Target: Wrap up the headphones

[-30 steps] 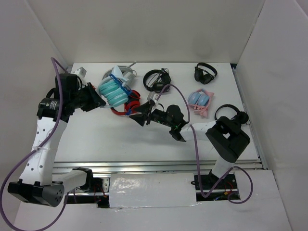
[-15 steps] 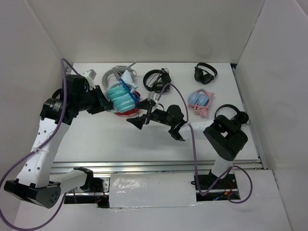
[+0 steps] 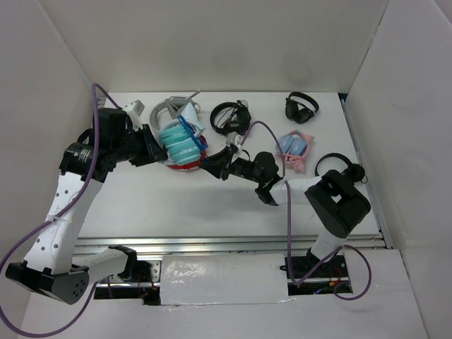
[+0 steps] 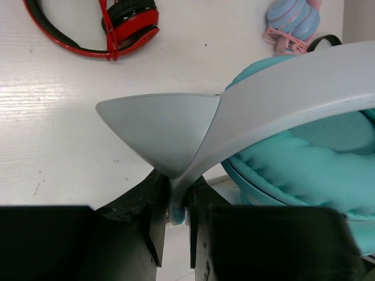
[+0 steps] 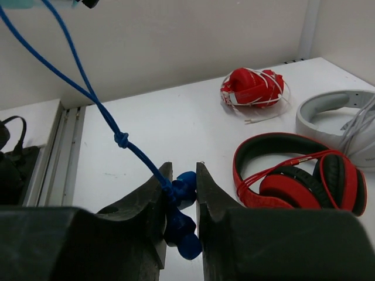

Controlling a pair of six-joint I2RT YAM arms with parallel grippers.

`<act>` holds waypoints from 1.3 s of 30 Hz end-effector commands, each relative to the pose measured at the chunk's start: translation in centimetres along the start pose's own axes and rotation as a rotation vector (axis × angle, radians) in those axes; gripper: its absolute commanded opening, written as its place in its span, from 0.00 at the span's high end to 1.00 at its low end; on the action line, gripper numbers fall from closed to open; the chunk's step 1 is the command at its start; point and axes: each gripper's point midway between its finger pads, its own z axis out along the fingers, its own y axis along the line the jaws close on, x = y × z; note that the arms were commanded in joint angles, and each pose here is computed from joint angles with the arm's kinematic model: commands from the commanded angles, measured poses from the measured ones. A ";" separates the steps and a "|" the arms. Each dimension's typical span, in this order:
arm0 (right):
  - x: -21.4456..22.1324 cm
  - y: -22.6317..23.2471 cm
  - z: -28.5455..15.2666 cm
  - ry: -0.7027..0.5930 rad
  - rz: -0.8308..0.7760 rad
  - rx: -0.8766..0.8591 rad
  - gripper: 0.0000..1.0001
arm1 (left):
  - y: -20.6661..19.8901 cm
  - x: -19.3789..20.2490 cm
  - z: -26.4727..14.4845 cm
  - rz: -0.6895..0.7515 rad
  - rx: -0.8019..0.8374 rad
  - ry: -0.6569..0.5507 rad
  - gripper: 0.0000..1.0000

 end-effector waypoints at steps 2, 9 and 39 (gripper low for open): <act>-3.2 0.9 -0.6 -0.064 -0.077 -0.091 0.80 | -4.5 -1.1 -1.3 0.112 0.226 -0.048 1.00; -4.2 -1.2 -1.6 0.018 -0.114 -0.181 1.00 | -6.0 1.8 -2.0 0.257 0.299 -0.026 1.00; -4.1 -0.6 -11.8 0.717 -0.534 -0.425 0.89 | -3.8 15.4 4.0 0.723 0.099 0.287 1.00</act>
